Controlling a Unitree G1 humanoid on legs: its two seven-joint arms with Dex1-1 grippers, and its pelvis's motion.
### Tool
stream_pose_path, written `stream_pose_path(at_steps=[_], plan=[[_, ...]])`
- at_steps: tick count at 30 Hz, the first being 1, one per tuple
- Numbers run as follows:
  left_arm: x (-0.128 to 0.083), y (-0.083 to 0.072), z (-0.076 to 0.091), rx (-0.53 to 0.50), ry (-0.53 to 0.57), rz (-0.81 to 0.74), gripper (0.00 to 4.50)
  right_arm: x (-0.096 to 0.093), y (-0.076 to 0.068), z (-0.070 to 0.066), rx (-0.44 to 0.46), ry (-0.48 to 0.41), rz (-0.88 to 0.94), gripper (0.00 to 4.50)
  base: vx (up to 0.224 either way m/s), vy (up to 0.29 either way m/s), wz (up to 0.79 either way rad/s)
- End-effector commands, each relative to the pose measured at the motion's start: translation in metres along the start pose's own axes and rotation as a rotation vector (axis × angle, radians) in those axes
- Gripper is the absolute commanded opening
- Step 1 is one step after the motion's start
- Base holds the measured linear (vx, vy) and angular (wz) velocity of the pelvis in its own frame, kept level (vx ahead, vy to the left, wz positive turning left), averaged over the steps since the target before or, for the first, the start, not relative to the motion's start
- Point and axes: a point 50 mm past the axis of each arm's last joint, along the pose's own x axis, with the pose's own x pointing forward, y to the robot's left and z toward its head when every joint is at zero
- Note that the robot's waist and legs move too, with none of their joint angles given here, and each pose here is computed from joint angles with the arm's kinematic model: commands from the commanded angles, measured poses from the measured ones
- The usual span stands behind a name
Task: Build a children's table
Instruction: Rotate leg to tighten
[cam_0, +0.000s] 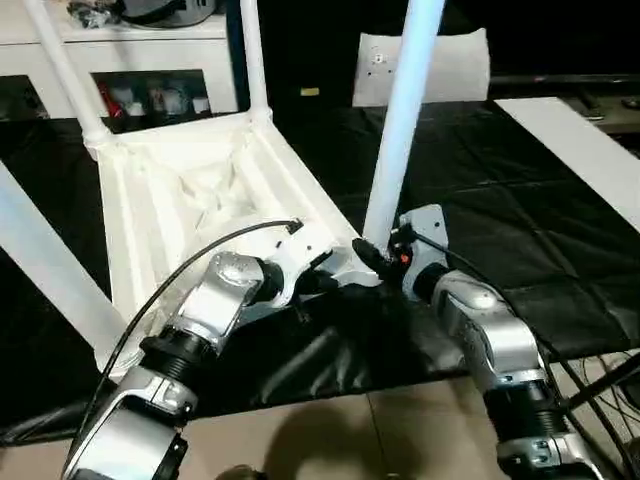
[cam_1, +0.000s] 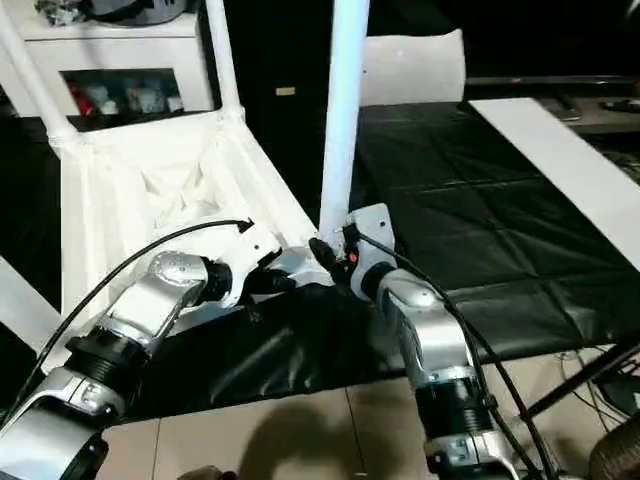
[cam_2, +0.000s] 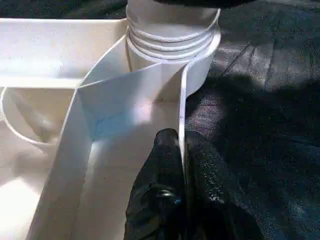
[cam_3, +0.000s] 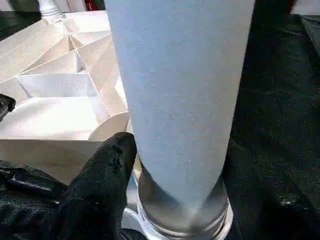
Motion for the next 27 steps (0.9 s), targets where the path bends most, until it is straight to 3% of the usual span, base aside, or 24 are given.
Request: stream_pose_path(at_steps=[1, 10, 16, 19, 27], plan=[[-0.003, -0.002, 0.016, 0.075, -0.095, -0.028, 0.0, 0.0, 0.025, -0.008, 0.016, 0.005, 0.193, 3.19, 0.0, 0.0, 0.0], [-0.022, -0.009, -0.001, 0.223, -0.08, -0.256, 0.0, -0.039, -0.007, 0.001, -0.134, -0.028, 0.329, 3.87, 0.0, 0.0, 0.0], [-0.03, -0.012, -0.009, 0.269, -0.048, -0.402, 0.0, -0.053, -0.005, 0.001, -0.216, 0.025, 0.551, 3.87, 0.0, 0.0, 0.0], [-0.033, -0.013, -0.01, 0.294, -0.028, -0.465, 0.0, -0.056, -0.004, -0.001, -0.216, 0.061, 0.658, 3.87, 0.0, 0.0, 0.0], [-0.041, -0.012, -0.014, 0.373, 0.039, -0.598, 0.0, -0.06, -0.005, 0.001, -0.201, 0.13, 0.858, 3.09, 0.0, 0.0, 0.0]])
